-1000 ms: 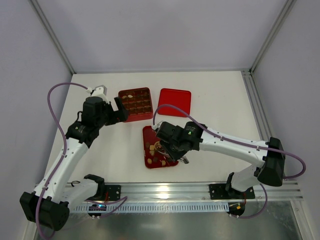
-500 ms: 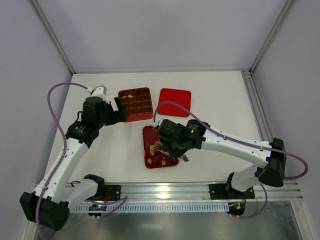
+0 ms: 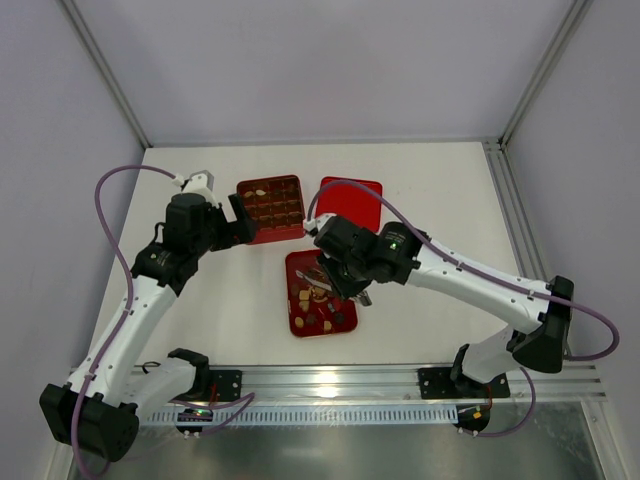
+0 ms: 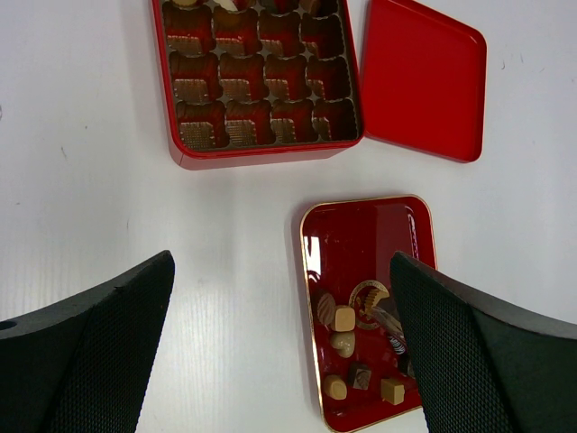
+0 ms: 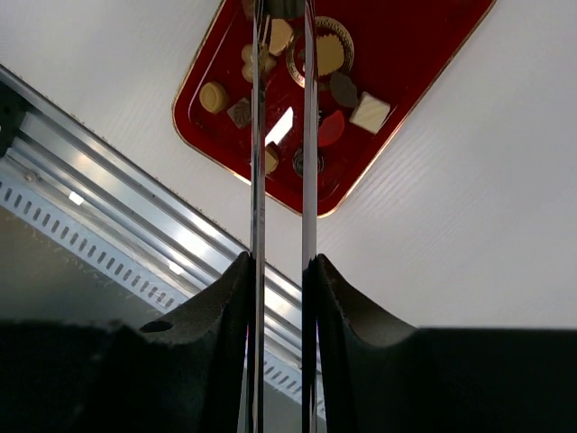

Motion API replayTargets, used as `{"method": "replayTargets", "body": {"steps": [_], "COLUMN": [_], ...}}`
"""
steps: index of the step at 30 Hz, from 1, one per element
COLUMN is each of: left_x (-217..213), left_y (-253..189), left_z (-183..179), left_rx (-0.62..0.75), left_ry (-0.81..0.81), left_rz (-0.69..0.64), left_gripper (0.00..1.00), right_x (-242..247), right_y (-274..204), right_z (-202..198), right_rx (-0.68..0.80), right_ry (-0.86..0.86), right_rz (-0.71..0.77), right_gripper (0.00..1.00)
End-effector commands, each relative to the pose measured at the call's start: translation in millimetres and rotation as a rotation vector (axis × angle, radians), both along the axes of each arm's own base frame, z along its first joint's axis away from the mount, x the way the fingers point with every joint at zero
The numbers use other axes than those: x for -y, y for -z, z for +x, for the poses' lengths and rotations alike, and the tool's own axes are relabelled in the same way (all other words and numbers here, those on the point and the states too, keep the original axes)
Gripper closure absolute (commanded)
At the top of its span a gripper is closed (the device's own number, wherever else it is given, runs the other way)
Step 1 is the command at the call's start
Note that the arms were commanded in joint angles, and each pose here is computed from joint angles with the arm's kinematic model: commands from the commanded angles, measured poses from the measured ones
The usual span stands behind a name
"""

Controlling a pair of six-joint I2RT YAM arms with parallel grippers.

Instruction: Pack the chocolate

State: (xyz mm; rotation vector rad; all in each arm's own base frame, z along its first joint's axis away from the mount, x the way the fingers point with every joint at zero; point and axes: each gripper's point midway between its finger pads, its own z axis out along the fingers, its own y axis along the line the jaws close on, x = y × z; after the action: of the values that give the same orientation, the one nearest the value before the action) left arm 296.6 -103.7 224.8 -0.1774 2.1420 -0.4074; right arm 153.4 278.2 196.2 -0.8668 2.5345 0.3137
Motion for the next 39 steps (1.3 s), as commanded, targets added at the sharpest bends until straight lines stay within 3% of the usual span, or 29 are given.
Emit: {"method": "replayTargets", "body": {"steps": [1,12,22,39], "left_x": [-2,-3,-5,-25], "left_y": [-13,-17,-21,-22], "left_z": [4,3,2,6], "left_rx": [0.053,0.068,0.079,0.087], "left_ry": [-0.011,-0.014,-0.027,-0.114], "left_rz": [-0.012,-0.017,-0.027,-0.029], "left_gripper": [0.0,0.0,0.0,0.0], "right_x": [-21,-57,-89,-156], "right_y": [-30,-59,-55,-36], "right_z": [29,118,194,232], "right_rx": [0.09,0.19,0.253,0.231], "right_ry": [0.007,0.079,0.167,0.171], "right_rz": [0.09,0.177,0.264,0.436], "right_gripper": [0.68,0.68,0.68,0.68]}}
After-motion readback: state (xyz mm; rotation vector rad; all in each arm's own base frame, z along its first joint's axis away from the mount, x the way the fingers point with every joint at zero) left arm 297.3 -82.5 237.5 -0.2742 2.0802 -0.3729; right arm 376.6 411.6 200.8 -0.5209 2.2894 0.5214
